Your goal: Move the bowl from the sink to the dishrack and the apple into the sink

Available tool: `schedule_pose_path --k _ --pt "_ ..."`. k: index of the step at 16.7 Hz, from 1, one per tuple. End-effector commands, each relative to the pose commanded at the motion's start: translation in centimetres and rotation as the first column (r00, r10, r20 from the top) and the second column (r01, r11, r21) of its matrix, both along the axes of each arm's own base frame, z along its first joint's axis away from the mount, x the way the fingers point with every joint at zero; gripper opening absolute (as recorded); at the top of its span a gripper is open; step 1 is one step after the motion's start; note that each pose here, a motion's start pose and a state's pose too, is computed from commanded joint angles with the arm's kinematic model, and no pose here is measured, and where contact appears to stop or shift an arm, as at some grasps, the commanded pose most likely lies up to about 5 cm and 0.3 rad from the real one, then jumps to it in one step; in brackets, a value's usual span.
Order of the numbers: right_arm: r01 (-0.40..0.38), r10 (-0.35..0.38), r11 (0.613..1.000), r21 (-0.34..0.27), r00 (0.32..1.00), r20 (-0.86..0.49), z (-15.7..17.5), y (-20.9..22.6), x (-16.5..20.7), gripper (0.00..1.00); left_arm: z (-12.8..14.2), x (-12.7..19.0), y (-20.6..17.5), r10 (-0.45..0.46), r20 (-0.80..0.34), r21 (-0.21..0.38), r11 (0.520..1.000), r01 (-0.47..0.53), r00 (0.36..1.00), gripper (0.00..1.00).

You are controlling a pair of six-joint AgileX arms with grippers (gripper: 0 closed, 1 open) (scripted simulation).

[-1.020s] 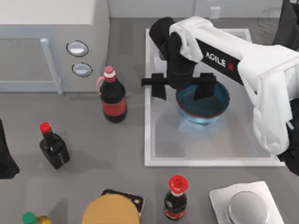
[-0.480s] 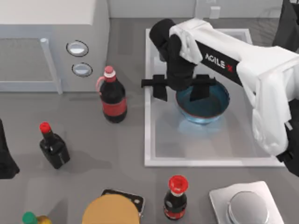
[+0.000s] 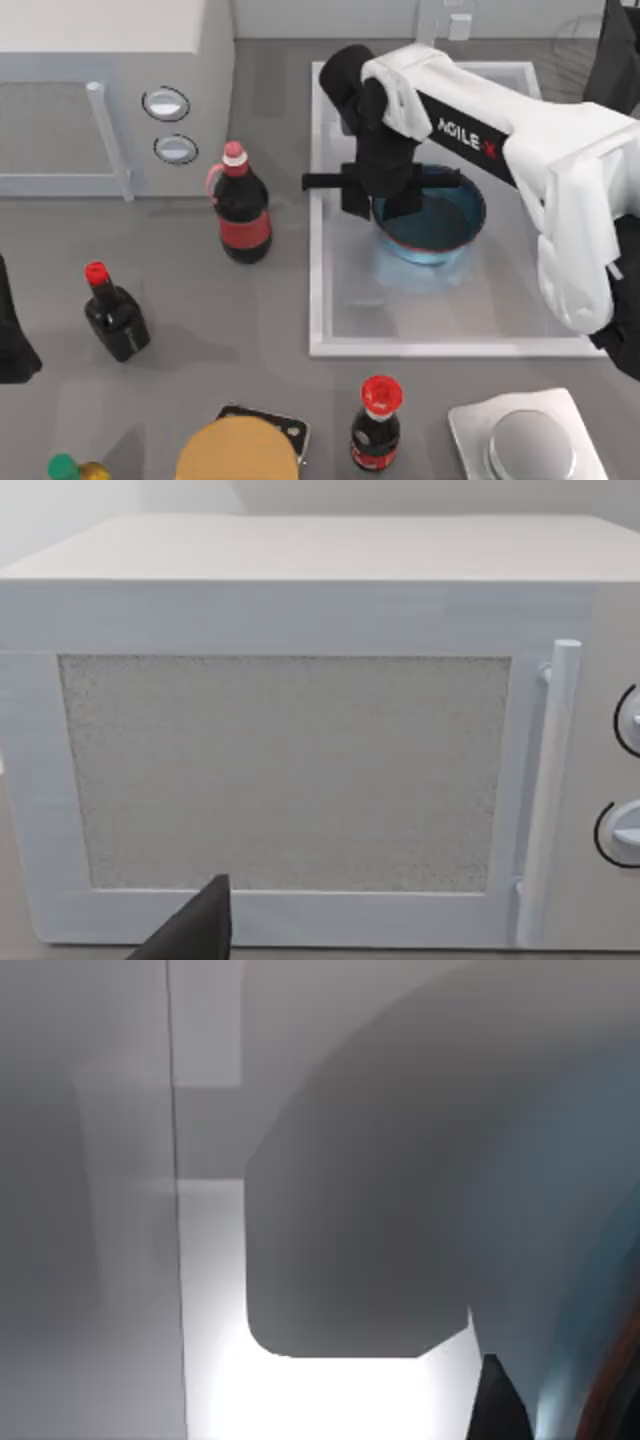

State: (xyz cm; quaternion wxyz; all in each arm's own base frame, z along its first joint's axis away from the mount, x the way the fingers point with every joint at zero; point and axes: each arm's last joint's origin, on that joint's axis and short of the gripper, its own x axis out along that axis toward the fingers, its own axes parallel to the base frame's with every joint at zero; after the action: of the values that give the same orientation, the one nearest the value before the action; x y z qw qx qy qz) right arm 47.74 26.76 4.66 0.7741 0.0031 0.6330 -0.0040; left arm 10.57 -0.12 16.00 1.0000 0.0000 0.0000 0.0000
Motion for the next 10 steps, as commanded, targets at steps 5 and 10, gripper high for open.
schedule_pose_path --k 5,10 --pt "0.0 0.0 1.0 0.0 1.0 0.0 0.0 0.0 0.0 0.0 0.0 0.0 0.0 0.0 0.0 0.0 1.0 0.0 1.0 1.0" --pt "0.004 -0.004 1.0 0.001 1.0 0.004 0.36 -0.13 0.06 0.0 0.0 0.0 0.0 0.0 0.0 0.0 1.0 0.0 1.0 1.0"
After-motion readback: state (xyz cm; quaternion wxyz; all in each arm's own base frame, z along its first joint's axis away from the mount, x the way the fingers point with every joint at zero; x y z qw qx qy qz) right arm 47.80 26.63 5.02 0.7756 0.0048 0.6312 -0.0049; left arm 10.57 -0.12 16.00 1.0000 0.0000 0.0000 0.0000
